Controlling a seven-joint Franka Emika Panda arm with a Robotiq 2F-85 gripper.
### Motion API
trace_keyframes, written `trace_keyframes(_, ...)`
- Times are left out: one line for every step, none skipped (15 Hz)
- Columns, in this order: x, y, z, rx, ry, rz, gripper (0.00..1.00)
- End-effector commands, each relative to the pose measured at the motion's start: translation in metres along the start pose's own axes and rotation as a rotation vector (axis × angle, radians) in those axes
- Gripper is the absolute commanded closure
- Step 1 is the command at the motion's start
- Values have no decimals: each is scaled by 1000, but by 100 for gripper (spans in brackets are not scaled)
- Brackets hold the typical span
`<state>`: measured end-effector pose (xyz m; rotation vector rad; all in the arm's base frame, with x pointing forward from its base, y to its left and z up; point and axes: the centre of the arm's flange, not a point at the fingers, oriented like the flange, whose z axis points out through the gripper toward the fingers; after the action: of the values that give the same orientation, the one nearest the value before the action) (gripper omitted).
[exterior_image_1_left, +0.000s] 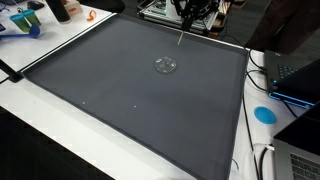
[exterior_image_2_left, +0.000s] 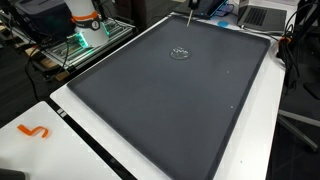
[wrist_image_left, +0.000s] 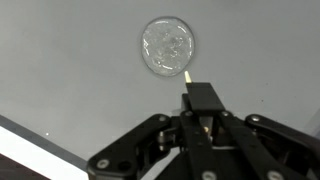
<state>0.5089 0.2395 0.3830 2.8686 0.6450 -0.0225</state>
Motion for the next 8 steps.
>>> trace_keyframes(28, -22, 7, -86, -40, 5, 97)
trace_keyframes(32, -27, 9, -106, -45, 7, 97)
trace_keyframes(36, -32, 12, -126, -50, 10, 97)
trace_keyframes(40, -36, 15, -141, -57, 13, 97)
trace_keyframes(43, -40, 18, -160, -68, 21, 97)
trace_keyframes(46, -44, 21, -178, -76, 28, 97)
trace_keyframes(48, -47, 24, -196, -83, 35, 97)
trace_keyframes(51, -51, 27, -202, -84, 41, 97)
